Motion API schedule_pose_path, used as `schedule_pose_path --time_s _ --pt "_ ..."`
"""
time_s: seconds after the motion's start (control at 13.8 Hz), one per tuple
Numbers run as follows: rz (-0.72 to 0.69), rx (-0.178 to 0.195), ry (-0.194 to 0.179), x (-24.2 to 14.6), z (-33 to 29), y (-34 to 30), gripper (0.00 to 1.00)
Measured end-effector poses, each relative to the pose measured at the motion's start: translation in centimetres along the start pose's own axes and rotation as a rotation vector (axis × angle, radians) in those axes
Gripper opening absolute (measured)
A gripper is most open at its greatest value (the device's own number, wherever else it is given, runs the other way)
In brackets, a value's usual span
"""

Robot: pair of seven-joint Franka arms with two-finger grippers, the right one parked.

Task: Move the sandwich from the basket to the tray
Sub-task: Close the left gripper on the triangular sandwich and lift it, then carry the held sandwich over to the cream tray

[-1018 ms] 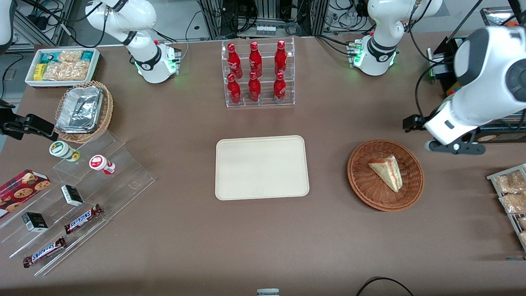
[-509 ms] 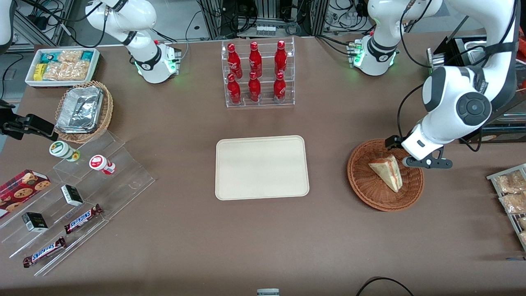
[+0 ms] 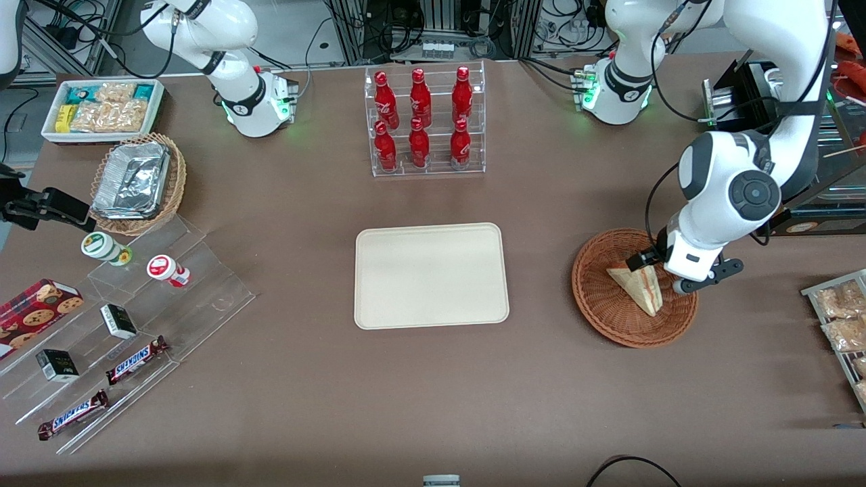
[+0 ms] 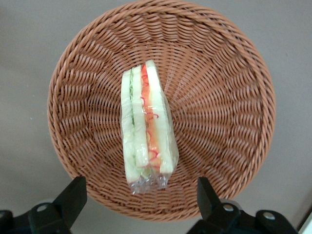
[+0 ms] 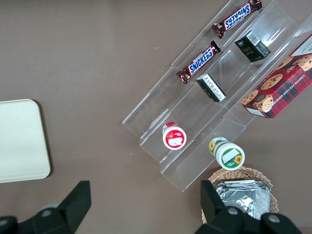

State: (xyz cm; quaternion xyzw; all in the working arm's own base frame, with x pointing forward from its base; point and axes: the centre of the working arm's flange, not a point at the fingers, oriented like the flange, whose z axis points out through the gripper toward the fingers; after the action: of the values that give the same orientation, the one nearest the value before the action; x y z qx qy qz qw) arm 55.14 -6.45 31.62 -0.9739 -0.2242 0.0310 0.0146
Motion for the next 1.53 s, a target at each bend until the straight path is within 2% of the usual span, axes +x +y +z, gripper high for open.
schedule_pose_path --time_s 0.22,0.58,0.8,0.95,1.16,1.24,1.38,1.53 --pt "-0.091 -0.01 0.009 0.0 1.2 0.1 1.0" --pt "-0.111 -0.026 0.016 0.4 4.3 0.0 1.0" --pt "-0.12 -0.023 0.006 0.7 5.9 -0.2 1.0" --pt "-0.138 -0.019 0.002 0.9 6.3 -0.6 0.81" --pt "-0.149 -0.018 0.001 0.9 6.2 -0.6 0.47" --pt "-0.149 -0.017 0.0 0.8 6.0 -0.6 0.4" --pt "-0.147 -0.006 -0.012 0.9 5.1 -0.5 0.3" --pt "-0.138 0.017 -0.039 1.1 3.2 0.2 0.26"
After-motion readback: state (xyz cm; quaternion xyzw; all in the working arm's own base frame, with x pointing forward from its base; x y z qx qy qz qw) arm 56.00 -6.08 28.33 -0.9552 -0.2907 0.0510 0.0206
